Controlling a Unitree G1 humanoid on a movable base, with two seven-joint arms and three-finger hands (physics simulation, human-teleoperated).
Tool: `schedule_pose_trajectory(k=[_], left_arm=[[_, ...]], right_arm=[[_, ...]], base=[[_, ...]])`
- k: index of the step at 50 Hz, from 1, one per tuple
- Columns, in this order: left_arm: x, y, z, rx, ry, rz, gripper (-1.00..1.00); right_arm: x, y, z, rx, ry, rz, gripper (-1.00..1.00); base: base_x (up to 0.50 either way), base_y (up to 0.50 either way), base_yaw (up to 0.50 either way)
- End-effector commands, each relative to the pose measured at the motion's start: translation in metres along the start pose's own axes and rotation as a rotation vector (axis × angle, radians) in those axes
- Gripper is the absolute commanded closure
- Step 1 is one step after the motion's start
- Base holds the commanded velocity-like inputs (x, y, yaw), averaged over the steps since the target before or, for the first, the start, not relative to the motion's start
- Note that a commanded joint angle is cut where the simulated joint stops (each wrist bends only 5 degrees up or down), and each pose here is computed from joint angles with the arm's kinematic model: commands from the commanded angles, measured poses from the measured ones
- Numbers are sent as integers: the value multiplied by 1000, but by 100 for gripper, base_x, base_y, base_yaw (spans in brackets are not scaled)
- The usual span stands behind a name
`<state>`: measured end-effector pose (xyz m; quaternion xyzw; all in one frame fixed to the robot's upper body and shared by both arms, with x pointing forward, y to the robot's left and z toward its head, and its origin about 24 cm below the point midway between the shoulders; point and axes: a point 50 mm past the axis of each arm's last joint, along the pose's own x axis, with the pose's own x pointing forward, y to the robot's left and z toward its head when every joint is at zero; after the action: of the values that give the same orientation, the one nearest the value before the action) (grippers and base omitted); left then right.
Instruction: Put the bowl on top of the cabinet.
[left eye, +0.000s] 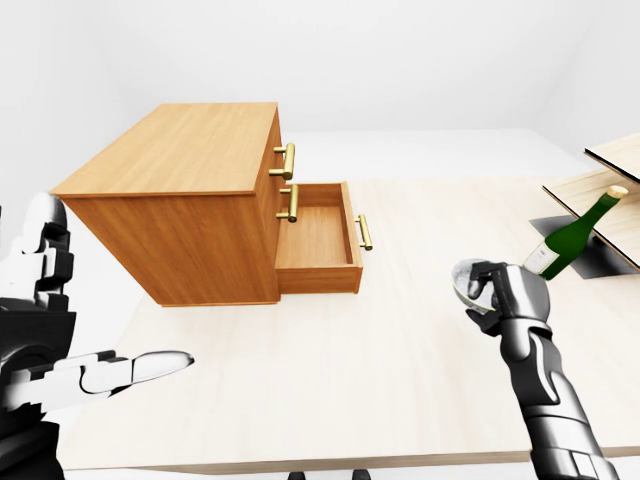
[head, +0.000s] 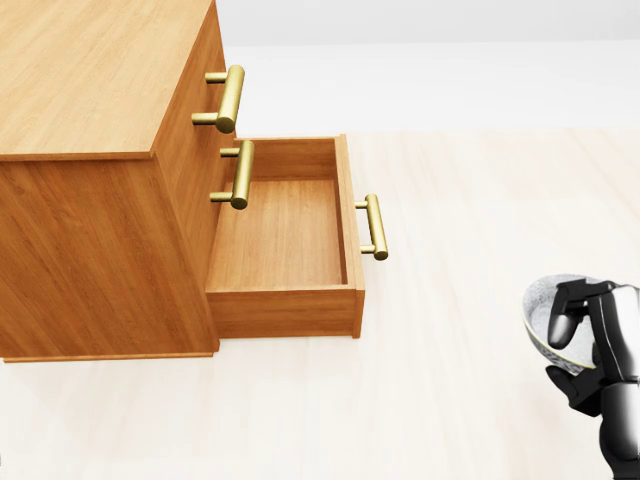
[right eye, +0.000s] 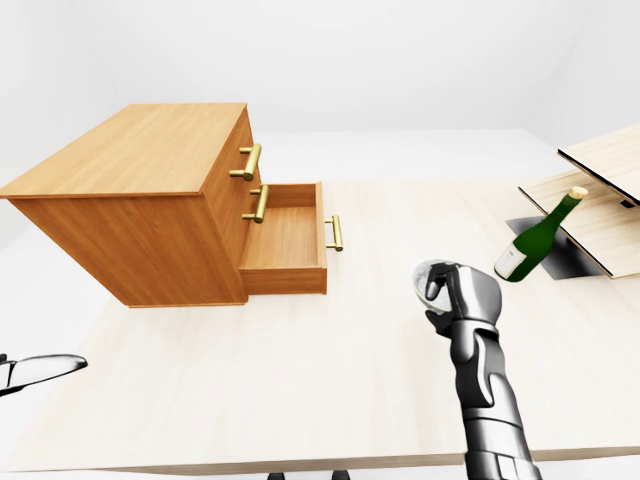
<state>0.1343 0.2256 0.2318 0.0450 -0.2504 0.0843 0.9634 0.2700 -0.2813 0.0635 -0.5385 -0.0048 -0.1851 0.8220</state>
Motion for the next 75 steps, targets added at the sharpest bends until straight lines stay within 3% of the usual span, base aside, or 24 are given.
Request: schedule_pose_trajectory(k=[1, 21, 22, 34, 53, 75], left_arm=[[3, 1, 4, -9, -16, 1, -100], [2, 3, 5, -8, -21, 4, -100], [3, 3, 5, -9, -24, 4, -100], [4, 3, 6, -10, -18, 4, -100], [4, 4, 7, -9, -11, 5, -100], [4, 4, 7, -10, -15, 4, -100]], right_arm=[[10, -25, 29, 100, -97, -43, 100], [18, -44, 71, 137, -248, -62, 100], [20, -49, 73, 107, -256, -102, 100], [34, -68, 106, 130, -373, -112, 100], [37, -87, 162, 178, -575, -46, 100], [25, -115, 227, 227, -839, 13, 100]], base=[[0, 0, 0], [0, 0, 0], [0, 0, 0], [0, 0, 0], [0, 0, 0], [0, 0, 0]])
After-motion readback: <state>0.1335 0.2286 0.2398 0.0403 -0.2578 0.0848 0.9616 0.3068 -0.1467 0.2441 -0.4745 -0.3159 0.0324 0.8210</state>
